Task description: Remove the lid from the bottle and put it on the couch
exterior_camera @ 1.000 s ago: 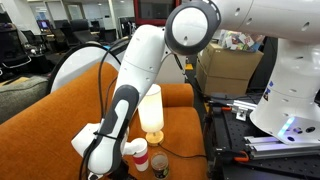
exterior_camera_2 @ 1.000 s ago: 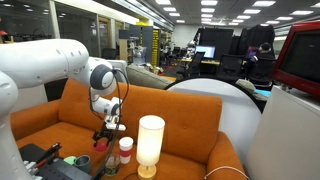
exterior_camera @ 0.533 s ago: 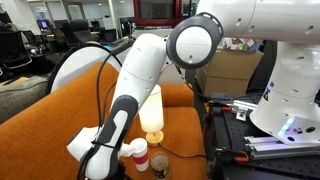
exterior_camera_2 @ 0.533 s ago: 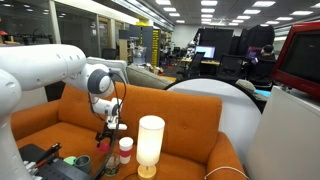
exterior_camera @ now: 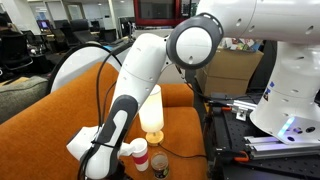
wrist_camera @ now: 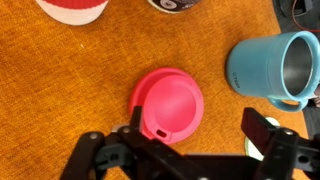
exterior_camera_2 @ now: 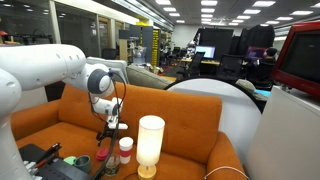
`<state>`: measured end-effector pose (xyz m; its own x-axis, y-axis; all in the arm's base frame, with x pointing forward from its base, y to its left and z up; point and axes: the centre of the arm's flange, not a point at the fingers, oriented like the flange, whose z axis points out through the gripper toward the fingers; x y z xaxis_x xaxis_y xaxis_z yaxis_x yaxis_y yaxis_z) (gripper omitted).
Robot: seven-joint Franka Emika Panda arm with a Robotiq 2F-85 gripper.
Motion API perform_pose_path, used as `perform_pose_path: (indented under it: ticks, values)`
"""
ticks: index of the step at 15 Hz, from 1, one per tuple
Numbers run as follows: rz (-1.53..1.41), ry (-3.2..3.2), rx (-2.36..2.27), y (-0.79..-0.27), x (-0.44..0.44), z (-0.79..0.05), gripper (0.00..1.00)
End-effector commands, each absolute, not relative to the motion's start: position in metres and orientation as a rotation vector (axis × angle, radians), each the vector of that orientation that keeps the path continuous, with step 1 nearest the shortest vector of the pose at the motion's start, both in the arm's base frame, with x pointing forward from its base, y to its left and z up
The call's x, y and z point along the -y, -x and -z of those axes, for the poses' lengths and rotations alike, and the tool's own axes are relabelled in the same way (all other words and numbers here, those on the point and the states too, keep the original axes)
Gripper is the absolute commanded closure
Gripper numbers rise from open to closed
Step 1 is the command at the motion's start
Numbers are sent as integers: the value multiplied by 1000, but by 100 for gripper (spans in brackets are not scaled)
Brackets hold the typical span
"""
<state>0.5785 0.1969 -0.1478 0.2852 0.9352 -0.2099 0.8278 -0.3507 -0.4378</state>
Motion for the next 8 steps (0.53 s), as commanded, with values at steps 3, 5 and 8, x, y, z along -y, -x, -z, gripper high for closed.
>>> perform_pose_path:
  ticks: [3,5,8]
  values:
    - [-630,2315,1622,-582,-197,145,0]
    - [-629,2317,1622,-583,-197,145,0]
    - [-630,2316,1622,-583,-197,145,0]
